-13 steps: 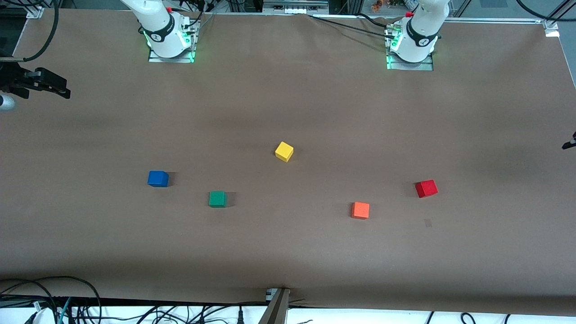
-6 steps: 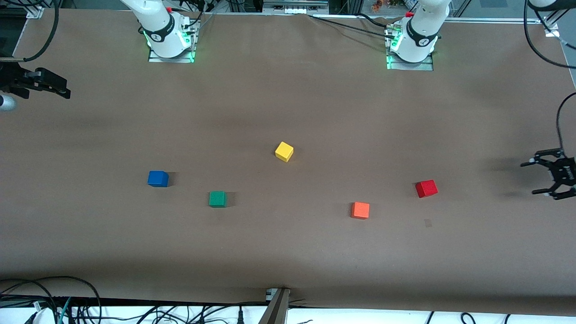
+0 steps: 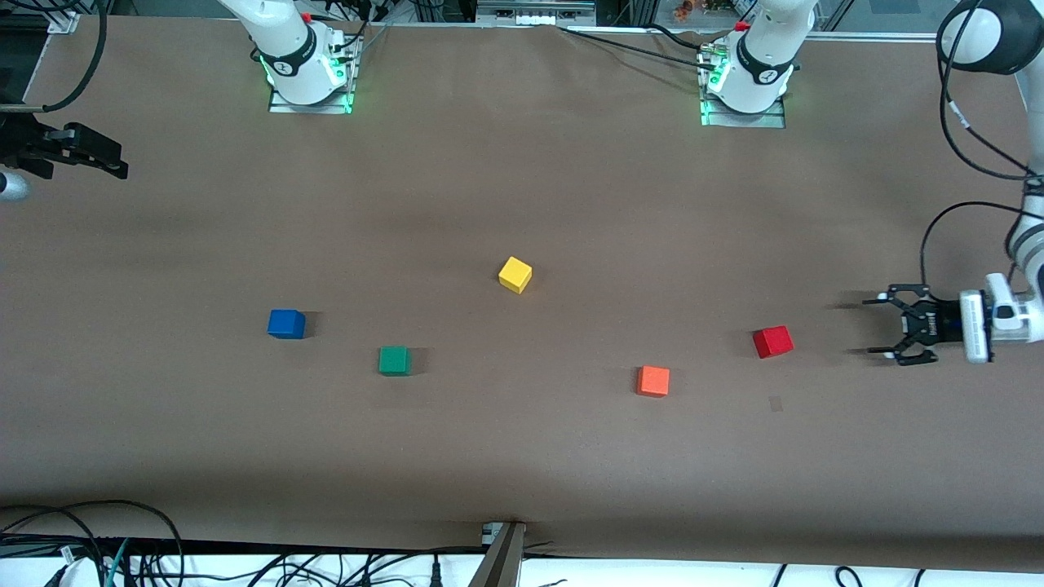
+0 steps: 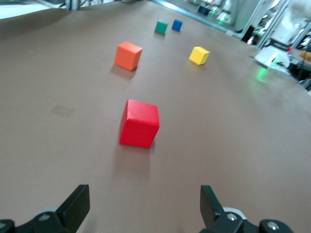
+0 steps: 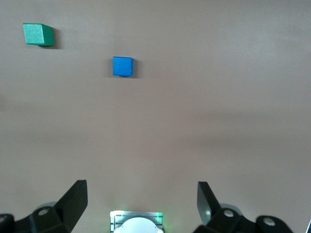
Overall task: Pass red block to right arm, stack on blue
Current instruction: 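Close the left gripper around the red cube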
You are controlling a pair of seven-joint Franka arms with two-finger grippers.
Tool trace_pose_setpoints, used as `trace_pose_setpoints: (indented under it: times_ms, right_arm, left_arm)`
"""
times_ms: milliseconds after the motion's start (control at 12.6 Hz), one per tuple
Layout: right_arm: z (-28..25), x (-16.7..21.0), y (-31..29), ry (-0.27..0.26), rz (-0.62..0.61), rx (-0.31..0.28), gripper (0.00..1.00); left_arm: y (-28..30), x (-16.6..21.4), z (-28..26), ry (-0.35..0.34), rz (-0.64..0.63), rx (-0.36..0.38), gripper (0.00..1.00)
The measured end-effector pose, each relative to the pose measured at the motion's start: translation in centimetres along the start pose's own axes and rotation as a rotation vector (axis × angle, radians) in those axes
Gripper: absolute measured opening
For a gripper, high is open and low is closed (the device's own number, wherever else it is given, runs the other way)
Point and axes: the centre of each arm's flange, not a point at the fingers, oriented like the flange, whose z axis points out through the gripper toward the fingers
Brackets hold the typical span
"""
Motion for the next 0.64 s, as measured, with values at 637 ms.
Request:
trace_pose_setpoints:
  times_ms: [637]
  right_arm:
    - [0.0,0.0,0.0,0.0,0.0,0.0,1.0]
  left_arm:
    - [-1.9,-1.1,10.5,0.199,0.058,-0.066,1.0]
